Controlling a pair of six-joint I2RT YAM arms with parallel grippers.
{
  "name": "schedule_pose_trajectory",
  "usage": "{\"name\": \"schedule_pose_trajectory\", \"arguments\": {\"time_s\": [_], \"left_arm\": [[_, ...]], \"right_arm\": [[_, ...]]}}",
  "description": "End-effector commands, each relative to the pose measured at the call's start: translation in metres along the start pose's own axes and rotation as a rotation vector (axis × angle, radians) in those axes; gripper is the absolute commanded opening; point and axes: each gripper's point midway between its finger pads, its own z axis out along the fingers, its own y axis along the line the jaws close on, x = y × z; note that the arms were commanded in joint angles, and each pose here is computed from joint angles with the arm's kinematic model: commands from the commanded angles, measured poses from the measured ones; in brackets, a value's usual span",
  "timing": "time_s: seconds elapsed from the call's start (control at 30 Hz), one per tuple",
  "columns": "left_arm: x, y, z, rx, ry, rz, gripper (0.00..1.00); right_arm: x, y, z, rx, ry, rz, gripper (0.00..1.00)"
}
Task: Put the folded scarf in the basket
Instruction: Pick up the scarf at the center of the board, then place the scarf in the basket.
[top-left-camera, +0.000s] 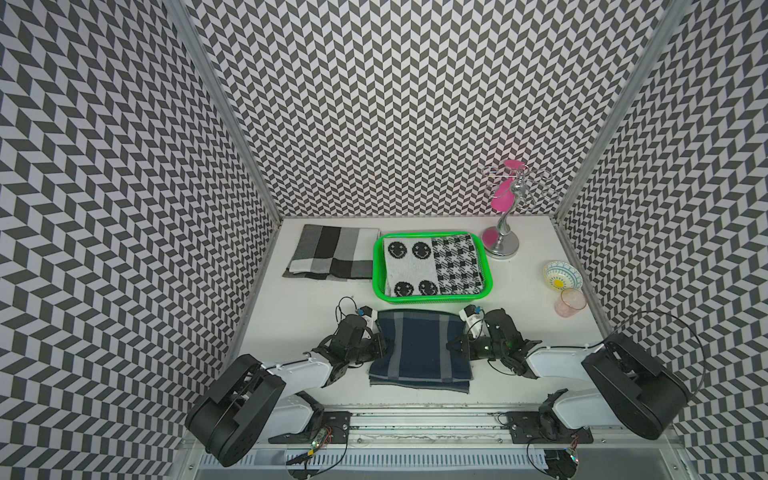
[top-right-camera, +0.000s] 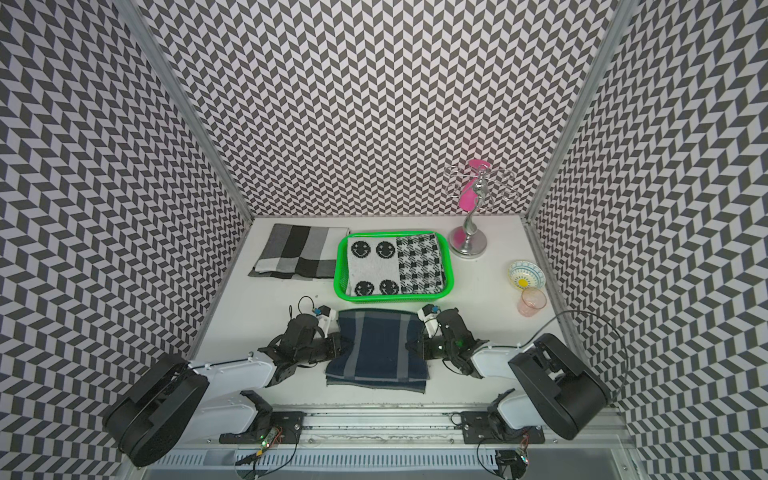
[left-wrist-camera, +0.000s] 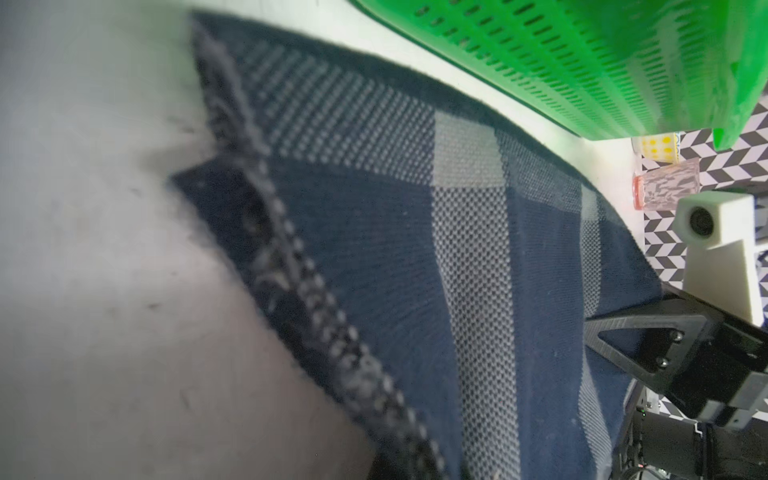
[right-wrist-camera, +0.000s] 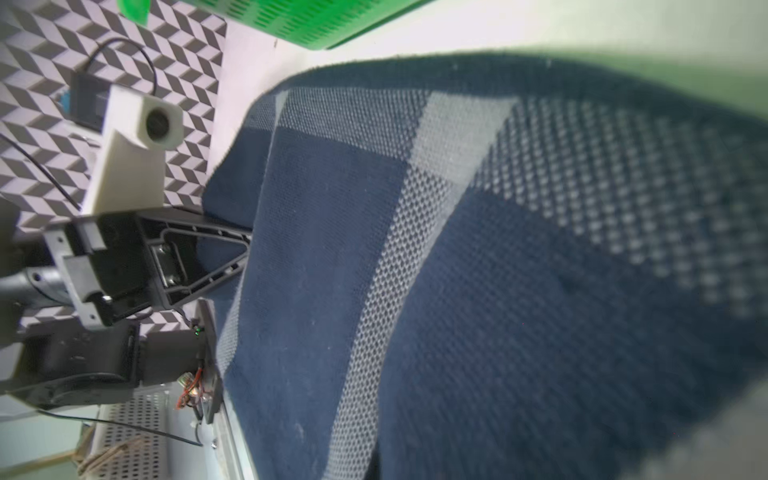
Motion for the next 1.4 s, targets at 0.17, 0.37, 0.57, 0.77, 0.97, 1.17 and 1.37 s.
{"name": "schedule_pose_trajectory", "arguments": {"time_s": [0.17,0.37,0.57,0.77,0.97,1.17,1.37], "left_arm": [[-0.02,-0.042,-0.018,0.09,-0.053,0.073,0.0],[-0.028,-0.071,-0.039,0.142,-0.085,0.101,0.0],[-0.045,-0.112,-0.073,0.202,-0.149,0.133,0.0],[-0.082,-0.154,-0.103,0.219,-0.24,0.2,0.0],[-0.142,-0.189,-0.096,0.195,-0.295,0.291,0.0],[-0.213,-0.17,-0.056,0.158,-0.299,0.268,0.0],[-0.248,-0.144,-0.001,0.082,-0.264,0.264,0.0]], "right_arm": [[-0.01,0.024,-0.021,-0.032,-0.053,-0.076,0.0],[-0.028,0.05,-0.046,-0.051,-0.115,-0.115,0.0],[-0.049,0.086,-0.081,-0.069,-0.173,-0.173,0.0],[-0.092,0.117,-0.114,-0.037,-0.294,-0.245,0.0],[-0.171,0.119,-0.133,0.036,-0.344,-0.282,0.0],[-0.248,0.091,-0.128,0.086,-0.353,-0.247,0.0],[-0.29,0.038,-0.095,0.155,-0.277,-0.198,0.0]]}}
